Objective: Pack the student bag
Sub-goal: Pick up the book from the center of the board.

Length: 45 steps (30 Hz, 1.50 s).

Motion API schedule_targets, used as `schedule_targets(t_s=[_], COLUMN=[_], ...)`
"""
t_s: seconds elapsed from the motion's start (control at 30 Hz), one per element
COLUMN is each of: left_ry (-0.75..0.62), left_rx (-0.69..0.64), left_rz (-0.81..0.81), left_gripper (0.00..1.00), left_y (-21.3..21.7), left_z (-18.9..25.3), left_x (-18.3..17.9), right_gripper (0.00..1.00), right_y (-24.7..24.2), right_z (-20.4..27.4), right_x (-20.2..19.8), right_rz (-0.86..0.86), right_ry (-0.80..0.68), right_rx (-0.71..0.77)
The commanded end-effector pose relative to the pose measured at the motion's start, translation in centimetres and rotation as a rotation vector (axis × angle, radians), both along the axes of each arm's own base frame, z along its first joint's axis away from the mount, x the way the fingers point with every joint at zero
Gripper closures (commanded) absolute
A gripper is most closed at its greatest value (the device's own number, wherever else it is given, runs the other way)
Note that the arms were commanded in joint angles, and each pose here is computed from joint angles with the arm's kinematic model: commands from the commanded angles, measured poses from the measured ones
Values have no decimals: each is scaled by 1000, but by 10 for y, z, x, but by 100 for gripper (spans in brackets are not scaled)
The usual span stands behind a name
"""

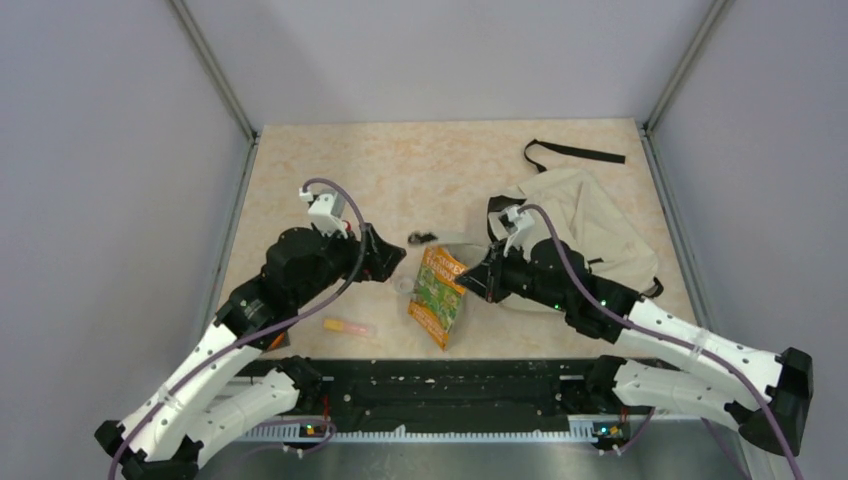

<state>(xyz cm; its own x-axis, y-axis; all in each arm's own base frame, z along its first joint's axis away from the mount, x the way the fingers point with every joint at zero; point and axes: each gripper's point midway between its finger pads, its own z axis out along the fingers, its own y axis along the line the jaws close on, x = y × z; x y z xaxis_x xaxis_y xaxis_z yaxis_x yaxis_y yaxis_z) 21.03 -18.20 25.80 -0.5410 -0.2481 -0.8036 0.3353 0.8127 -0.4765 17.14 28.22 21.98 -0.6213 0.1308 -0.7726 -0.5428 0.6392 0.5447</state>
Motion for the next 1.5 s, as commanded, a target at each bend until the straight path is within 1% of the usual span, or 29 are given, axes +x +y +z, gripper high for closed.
schedule_targets(t_s=[0.0, 0.07, 0.23, 0.33, 0.47, 0.53, 0.67, 0.77, 0.97, 1.1, 1.13, 1.17, 1.27, 1.3, 1.37, 1.4, 1.47], left_ry=[-74, -114, -212, -250, -252, -237, -241, -258, -264, -241, -239, -246, -270, -279, -294, -295, -304], left_rx=[-67, -102, -155, -140, -125, -126, -182, -200, -198, -205, -212, -221, -241, -248, -254, -252, -235], left_rz=[-218, -253, -274, -271, -218, -213, -355, -421, -419, -481, -511, -544, -616, -627, -638, -634, -609], left_gripper=[7, 7, 5, 3, 2, 2, 2, 2, 2, 3, 5, 9, 31, 39, 61, 73, 91], left_y=[-25, -28, -21, -13, 1, 2, -15, -19, -18, -27, -31, -34, -41, -42, -43, -42, -39], left_z=[52, 71, 112, 124, 123, 117, 113, 115, 109, 106, 105, 106, 101, 101, 100, 100, 99], left_x=[-24, -30, -42, -48, -50, -51, -70, -82, -83, -87, -90, -93, -101, -102, -104, -104, -100], right_gripper=[100, 100, 100, 100, 100, 100, 100, 100, 100, 100, 100, 100, 100, 100, 100, 100, 100], right_y=[21, 23, 20, 14, 8, 6, 3, 2, 3, 2, 2, 2, 6, 8, 12, 12, 12], right_z=[103, 129, 182, 205, 229, 235, 243, 249, 254, 253, 252, 251, 244, 240, 231, 227, 217], right_x=[-19, -23, -27, -25, -29, -33, -44, -58, -88, -90, -89, -87, -82, -80, -73, -67, -52], right_rz=[213, 245, 271, 251, 254, 275, 326, 387, 543, 553, 545, 538, 528, 527, 515, 494, 421], right_ry=[-207, -251, -377, -439, -522, -562, -612, -650, -687, -688, -691, -692, -700, -696, -680, -672, -644], right_rx=[151, 180, 232, 254, 282, 283, 282, 309, 368, 376, 374, 372, 349, 338, 308, 288, 243])
